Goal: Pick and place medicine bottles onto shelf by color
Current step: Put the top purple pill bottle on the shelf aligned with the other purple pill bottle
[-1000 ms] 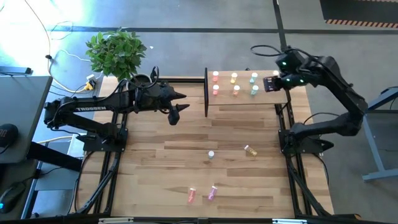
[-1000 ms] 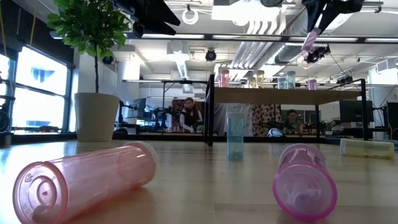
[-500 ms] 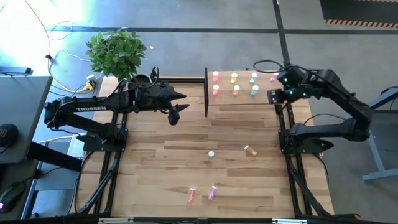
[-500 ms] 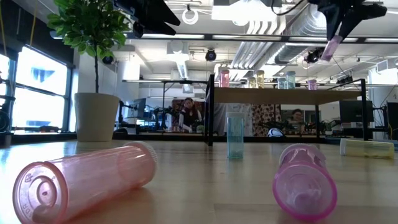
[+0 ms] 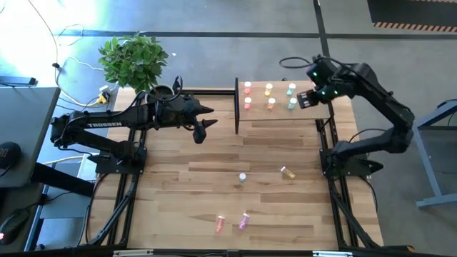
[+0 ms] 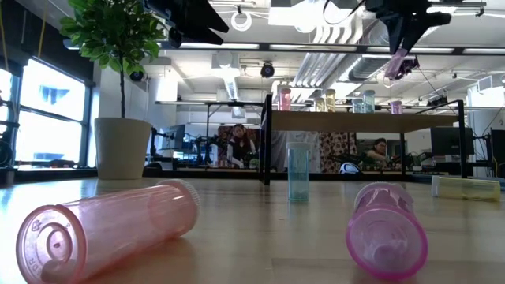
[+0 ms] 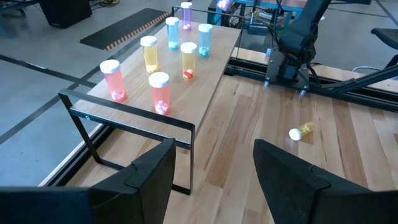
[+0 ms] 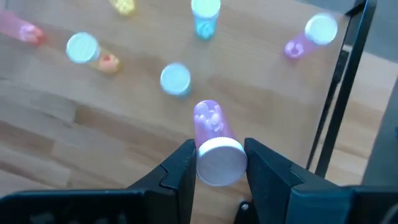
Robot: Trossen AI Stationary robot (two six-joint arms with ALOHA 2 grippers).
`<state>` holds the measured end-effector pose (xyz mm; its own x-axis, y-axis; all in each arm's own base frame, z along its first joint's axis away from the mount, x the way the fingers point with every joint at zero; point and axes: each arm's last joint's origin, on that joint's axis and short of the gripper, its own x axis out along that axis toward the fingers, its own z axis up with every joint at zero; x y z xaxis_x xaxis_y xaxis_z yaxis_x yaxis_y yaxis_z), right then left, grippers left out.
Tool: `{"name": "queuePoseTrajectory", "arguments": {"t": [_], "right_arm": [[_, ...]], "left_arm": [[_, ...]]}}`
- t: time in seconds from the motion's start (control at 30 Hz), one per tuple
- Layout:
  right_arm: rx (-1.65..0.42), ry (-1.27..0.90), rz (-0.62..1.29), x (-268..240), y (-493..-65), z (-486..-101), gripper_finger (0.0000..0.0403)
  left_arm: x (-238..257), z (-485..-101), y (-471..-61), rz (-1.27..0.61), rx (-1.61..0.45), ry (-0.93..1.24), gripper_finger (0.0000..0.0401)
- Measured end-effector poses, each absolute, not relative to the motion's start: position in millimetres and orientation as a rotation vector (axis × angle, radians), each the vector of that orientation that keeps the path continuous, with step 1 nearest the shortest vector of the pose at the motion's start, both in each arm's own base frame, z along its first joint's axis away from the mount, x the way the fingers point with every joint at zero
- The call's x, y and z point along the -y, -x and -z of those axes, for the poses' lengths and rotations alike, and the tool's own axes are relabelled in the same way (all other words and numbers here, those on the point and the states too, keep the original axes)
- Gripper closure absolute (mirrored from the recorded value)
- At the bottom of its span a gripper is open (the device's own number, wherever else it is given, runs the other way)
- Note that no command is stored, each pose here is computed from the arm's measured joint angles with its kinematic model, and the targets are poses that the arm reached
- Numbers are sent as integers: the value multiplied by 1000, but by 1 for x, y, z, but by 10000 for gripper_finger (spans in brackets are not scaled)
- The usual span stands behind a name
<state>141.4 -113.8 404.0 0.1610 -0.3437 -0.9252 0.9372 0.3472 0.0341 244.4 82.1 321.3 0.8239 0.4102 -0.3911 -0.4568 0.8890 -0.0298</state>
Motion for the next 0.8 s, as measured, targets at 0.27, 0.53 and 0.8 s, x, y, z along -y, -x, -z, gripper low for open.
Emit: {"name": "queuePoseTrajectory", "arguments": {"t": [0.27, 0.53, 0.8], "right_arm": [[-1151, -769, 990, 140, -146, -380, 290], [-1260, -790, 968, 142, -144, -356, 290], [-1306, -784, 1017, 145, -140, -345, 290]], "left_arm": [[-82, -321, -244, -463, -387, 129, 194], [-82, -321, -244, -464, -386, 132, 194], [-82, -321, -244, -464, -386, 132, 194]]}}
